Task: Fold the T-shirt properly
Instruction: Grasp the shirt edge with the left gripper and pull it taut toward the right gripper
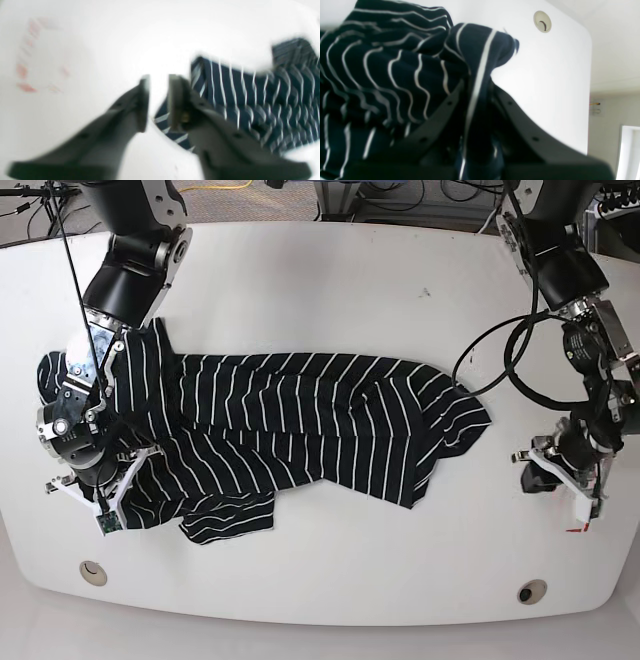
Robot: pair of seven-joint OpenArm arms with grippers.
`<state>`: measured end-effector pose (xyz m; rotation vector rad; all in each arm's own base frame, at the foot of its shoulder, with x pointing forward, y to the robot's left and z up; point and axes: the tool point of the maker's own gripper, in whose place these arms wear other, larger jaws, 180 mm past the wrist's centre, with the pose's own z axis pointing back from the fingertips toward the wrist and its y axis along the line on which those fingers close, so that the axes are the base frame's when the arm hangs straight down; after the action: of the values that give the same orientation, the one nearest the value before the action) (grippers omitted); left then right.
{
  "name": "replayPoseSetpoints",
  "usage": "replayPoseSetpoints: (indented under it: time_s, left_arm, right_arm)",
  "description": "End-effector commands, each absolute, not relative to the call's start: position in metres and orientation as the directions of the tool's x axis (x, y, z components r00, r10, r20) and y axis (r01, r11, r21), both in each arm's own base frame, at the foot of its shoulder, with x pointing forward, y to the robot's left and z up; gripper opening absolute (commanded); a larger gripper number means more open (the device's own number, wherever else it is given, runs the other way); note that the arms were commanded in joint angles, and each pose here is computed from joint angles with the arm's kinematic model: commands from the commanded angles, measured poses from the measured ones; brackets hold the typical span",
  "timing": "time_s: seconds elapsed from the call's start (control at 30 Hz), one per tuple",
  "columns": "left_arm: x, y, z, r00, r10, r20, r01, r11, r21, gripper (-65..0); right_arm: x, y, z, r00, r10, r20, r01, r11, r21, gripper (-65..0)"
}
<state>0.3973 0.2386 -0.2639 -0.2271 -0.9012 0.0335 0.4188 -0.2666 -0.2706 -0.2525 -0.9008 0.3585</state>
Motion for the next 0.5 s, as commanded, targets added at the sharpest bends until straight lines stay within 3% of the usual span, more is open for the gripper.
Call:
replayPoseSetpoints:
  time_s: [0.0, 0.07, 0.17, 0.27, 0.47]
  left_arm:
    - [0.401, 0.245, -0.27, 0.631, 0.145, 0.762, 0.05, 0.973, -0.227, -39.0]
    - [0.4, 0.241, -0.282, 0.656, 0.17, 0.736, 0.038, 0.966, -0.257, -29.6]
    - [0.398, 0.239, -0.299, 0.687, 0.244, 0.685, -0.021, 0.948, -0.317, -21.0]
    - [0.388, 0.24, -0.324, 0.723, 0.328, 0.608, -0.109, 0.923, -0.368, -19.7]
    - [0.374, 0.236, -0.351, 0.768, 0.331, 0.549, -0.124, 0.917, -0.38, -19.3]
  right_arm:
    - [0.425, -0.264, -0.256, 0.527, 0.409, 0.745, -0.189, 0.911, -0.367, -65.0]
    - [0.421, -0.264, -0.264, 0.54, 0.408, 0.737, -0.196, 0.912, -0.361, -65.0]
    - [0.418, -0.263, -0.268, 0.545, 0.405, 0.734, -0.201, 0.913, -0.355, -65.0]
    - [0.418, -0.259, -0.271, 0.546, 0.398, 0.737, -0.204, 0.917, -0.344, -65.0]
    - [0.418, -0.256, -0.273, 0.548, 0.395, 0.738, -0.207, 0.918, -0.338, -65.0]
